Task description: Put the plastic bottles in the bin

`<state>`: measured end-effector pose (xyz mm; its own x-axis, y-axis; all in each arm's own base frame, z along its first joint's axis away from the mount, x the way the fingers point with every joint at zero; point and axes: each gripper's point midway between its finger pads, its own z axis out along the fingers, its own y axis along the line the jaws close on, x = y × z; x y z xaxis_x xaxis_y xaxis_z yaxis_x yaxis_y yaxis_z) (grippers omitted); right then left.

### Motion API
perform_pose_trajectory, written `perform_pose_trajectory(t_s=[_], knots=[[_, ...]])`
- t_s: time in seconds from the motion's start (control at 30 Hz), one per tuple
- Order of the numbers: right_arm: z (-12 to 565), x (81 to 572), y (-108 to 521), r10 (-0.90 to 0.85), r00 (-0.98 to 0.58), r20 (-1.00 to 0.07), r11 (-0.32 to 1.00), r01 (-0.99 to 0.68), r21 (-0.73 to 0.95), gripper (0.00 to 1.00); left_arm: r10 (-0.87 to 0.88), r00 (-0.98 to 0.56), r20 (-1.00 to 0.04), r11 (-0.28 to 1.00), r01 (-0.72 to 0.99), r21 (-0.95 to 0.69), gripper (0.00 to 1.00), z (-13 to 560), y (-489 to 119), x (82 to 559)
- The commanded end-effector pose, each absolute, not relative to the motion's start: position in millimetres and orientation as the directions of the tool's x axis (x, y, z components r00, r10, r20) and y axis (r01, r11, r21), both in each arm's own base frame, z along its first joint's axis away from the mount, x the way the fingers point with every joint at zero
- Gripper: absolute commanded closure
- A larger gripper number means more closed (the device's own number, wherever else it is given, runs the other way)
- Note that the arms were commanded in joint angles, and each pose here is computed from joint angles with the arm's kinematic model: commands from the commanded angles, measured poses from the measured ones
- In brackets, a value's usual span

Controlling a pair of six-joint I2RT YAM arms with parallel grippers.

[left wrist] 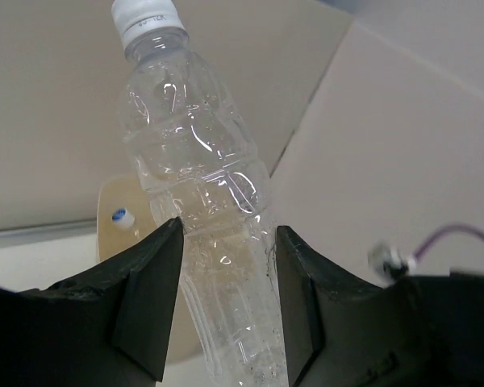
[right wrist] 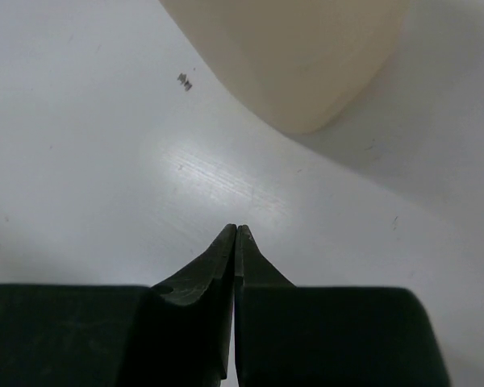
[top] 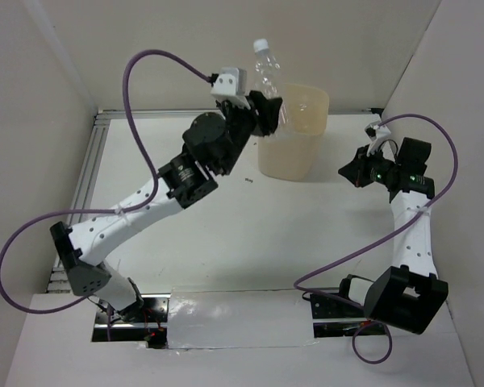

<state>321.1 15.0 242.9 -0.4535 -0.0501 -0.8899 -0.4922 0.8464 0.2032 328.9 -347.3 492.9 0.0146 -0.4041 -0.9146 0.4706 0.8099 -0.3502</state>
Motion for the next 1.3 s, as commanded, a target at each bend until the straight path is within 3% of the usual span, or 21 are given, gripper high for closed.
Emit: perform_pose_trajectory(t_s=[0.0, 0.27, 0.37, 0.4, 0.5, 0.53, 0.67, 0.8, 0.83, 0.9, 1.13, 1.2, 1.23, 1.27], knots=[[225, 301, 23, -0.065, -0.496, -0.866, 0.824, -0.516, 0.234, 0.95, -0.548, 0.101, -0.830, 0.757, 0.481, -0.442, 1.00, 526, -348, 376], [198, 277, 31, -0.116, -0.551, -0.826, 0.798, -0.547, 0.253, 0.96, -0.605, 0.241, -0.759, 0.766, 0.436, -0.472, 1.00, 547, -362, 460], [195, 269, 36, -0.117, -0.561, -0.820, 0.782, -0.561, 0.272, 0.94, -0.526, 0.245, -0.814, 0.827, 0.369, -0.424, 1.00, 505, -383, 493], [194, 268, 36, -0.124, -0.561, -0.819, 0.780, -0.565, 0.269, 0.92, -0.530, 0.260, -0.807, 0.826, 0.372, -0.422, 1.00, 515, -384, 494], [190, 266, 37, -0.130, -0.562, -0.817, 0.777, -0.569, 0.268, 0.80, -0.462, 0.225, -0.858, 0.868, 0.313, -0.385, 0.98, 470, -390, 521], [192, 266, 37, -0.133, -0.555, -0.821, 0.778, -0.572, 0.260, 0.65, -0.450, 0.213, -0.867, 0.873, 0.307, -0.378, 0.96, 461, -392, 523], [185, 261, 38, -0.132, -0.572, -0.810, 0.774, -0.569, 0.276, 0.48, -0.401, 0.134, -0.906, 0.890, 0.291, -0.351, 0.80, 417, -399, 535], [187, 264, 37, -0.130, -0.562, -0.817, 0.777, -0.569, 0.268, 0.38, -0.375, 0.099, -0.922, 0.889, 0.320, -0.327, 0.32, 403, -407, 534], [185, 267, 36, -0.130, -0.562, -0.817, 0.777, -0.569, 0.268, 0.36, -0.370, 0.091, -0.925, 0.885, 0.336, -0.321, 0.13, 404, -410, 533], [186, 268, 38, -0.138, -0.554, -0.821, 0.773, -0.579, 0.260, 0.35, -0.375, 0.094, -0.922, 0.879, 0.351, -0.322, 0.00, 410, -412, 532], [182, 271, 32, -0.166, -0.563, -0.810, 0.793, -0.564, 0.229, 0.27, -0.409, 0.101, -0.907, 0.844, 0.419, -0.334, 0.00, 457, -408, 497], [183, 272, 32, -0.158, -0.571, -0.805, 0.807, -0.544, 0.228, 0.18, -0.359, 0.085, -0.929, 0.845, 0.452, -0.286, 0.00, 460, -409, 477], [186, 273, 30, -0.156, -0.573, -0.805, 0.816, -0.534, 0.222, 0.09, -0.387, 0.102, -0.916, 0.824, 0.483, -0.294, 0.00, 496, -396, 447], [185, 275, 28, -0.131, -0.591, -0.796, 0.833, -0.501, 0.235, 0.07, -0.371, 0.097, -0.923, 0.811, 0.518, -0.272, 0.00, 502, -395, 430]])
